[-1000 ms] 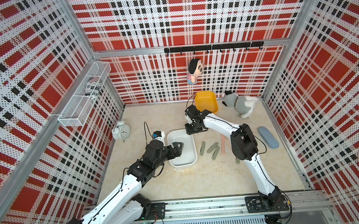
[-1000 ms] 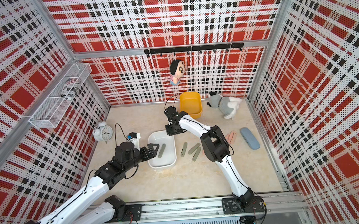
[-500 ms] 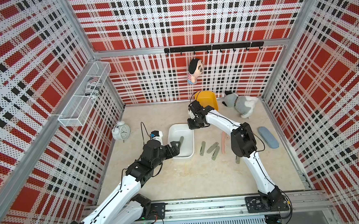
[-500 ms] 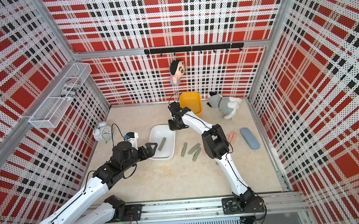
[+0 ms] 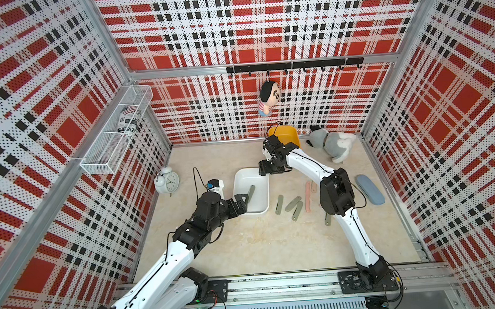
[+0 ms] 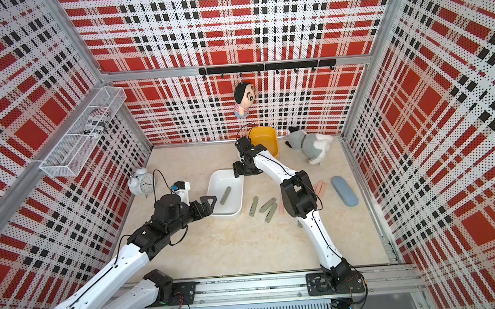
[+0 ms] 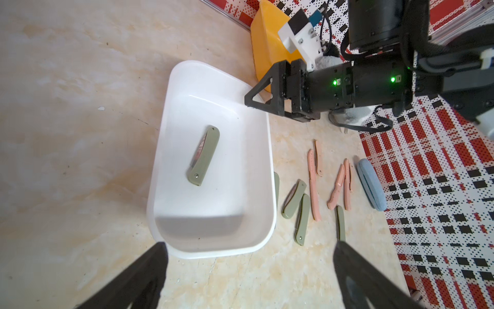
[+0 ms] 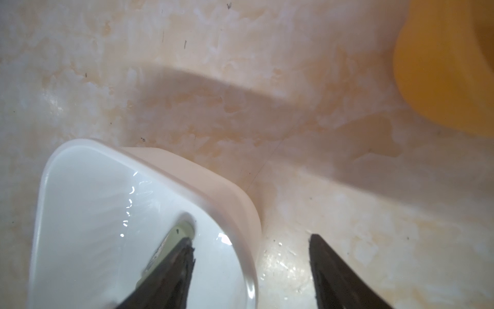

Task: Place the fruit knives into the storage box by color
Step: Move the storage box to the center of the board, then pick up the fruit knife from the center of the board, then place the fruit knife in the storage box.

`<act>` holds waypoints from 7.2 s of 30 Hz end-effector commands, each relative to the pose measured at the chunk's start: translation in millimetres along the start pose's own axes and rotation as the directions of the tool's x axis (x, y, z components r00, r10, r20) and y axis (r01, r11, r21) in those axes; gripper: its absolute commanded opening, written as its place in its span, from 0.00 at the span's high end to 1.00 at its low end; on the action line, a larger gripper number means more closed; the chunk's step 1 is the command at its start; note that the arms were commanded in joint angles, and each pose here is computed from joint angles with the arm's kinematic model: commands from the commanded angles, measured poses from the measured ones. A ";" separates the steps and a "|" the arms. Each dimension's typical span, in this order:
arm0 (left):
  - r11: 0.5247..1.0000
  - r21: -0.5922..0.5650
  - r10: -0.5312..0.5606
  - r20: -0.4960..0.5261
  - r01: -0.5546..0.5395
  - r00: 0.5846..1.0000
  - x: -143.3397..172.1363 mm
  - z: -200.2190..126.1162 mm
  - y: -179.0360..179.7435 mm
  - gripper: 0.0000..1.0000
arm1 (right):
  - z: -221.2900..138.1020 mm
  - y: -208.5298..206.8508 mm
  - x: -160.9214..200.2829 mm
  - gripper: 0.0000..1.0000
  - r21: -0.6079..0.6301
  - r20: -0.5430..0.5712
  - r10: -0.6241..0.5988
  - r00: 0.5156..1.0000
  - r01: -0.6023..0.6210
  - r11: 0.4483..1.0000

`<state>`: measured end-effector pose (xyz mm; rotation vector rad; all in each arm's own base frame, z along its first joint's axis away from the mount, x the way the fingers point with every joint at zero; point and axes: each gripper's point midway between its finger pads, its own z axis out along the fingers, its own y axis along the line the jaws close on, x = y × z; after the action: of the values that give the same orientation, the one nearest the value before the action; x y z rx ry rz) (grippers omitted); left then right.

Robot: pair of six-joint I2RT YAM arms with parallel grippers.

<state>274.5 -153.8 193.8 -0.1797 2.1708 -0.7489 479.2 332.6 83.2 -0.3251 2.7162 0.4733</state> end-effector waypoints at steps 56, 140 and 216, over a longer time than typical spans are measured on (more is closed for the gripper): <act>0.990 0.133 0.054 -0.057 -0.046 0.997 48.9 -8.8 -35.5 0.01 | 6.0 -22.6 140.3 0.58 0.127 -0.132 0.022 0.991 -0.005 0.992; 0.981 0.146 0.134 -0.019 -0.130 0.991 -2.5 27.2 -81.0 0.01 | -99.4 -16.8 40.8 0.81 0.151 0.067 -0.064 0.996 0.053 0.987; 0.999 0.026 0.037 -0.063 -0.035 0.997 27.3 22.6 10.5 0.01 | 37.1 111.5 23.0 0.51 -0.268 -0.023 0.115 0.993 -0.117 0.956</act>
<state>273.4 -167.4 155.1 -0.0944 2.2397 -0.7665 436.3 439.5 62.3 -0.2207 2.7191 0.8590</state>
